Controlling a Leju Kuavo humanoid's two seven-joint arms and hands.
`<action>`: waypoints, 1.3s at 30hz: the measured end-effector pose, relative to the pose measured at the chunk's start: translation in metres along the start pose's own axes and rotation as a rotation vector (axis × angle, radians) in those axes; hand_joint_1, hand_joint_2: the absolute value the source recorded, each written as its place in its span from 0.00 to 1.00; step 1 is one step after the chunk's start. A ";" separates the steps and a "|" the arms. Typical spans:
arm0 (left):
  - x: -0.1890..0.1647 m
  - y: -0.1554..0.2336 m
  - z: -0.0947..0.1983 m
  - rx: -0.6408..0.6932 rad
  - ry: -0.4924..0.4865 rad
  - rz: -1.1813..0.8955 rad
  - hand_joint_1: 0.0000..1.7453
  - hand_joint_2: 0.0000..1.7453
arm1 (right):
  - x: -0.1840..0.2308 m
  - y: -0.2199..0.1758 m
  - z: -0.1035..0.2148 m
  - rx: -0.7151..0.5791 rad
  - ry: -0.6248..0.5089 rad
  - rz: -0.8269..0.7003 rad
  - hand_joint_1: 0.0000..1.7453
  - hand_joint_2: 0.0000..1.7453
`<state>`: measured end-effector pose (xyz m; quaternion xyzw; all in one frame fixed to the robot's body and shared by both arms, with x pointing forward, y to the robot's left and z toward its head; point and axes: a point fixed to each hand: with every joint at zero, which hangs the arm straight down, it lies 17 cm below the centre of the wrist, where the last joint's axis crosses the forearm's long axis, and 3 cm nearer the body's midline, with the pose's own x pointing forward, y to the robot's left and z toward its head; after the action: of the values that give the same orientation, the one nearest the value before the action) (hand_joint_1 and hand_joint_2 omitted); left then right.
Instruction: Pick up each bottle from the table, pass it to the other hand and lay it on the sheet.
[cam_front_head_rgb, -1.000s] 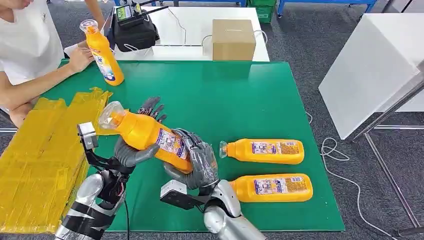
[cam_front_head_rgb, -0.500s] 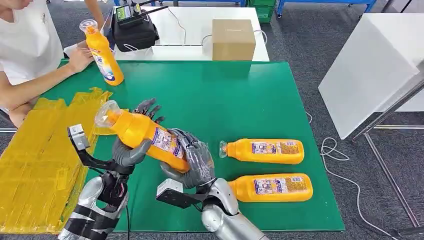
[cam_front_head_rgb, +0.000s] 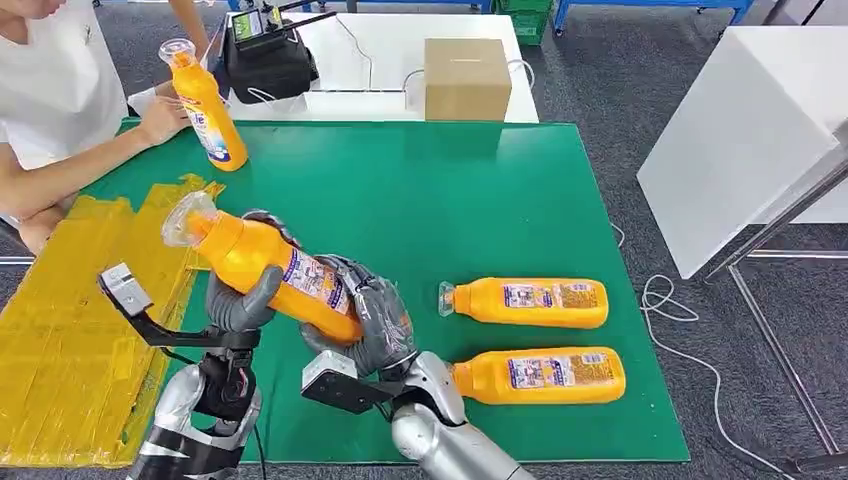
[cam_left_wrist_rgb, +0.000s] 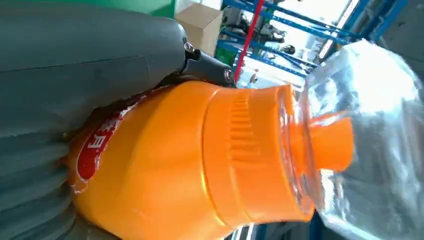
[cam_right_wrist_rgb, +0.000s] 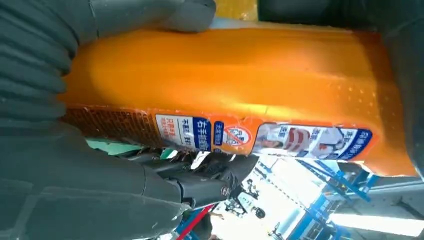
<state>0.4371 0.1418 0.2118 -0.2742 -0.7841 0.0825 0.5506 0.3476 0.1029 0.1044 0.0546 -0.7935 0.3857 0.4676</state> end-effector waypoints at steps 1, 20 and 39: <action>0.000 0.000 0.000 0.001 -0.002 -0.009 1.00 1.00 | 0.000 -0.002 0.001 -0.008 0.001 -0.009 0.00 1.00; 0.023 0.030 -0.014 0.087 -0.066 -0.115 1.00 1.00 | 0.016 -0.040 0.017 -0.148 -0.025 -0.100 0.00 1.00; 0.043 0.124 -0.027 0.131 -0.197 -2.175 1.00 1.00 | 0.049 -0.130 0.044 -0.253 -0.093 -0.395 0.00 1.00</action>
<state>0.4927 0.2627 0.2036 0.6025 -0.6418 -0.3849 0.2774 0.3483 -0.0035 0.2043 0.1676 -0.8300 0.1813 0.5001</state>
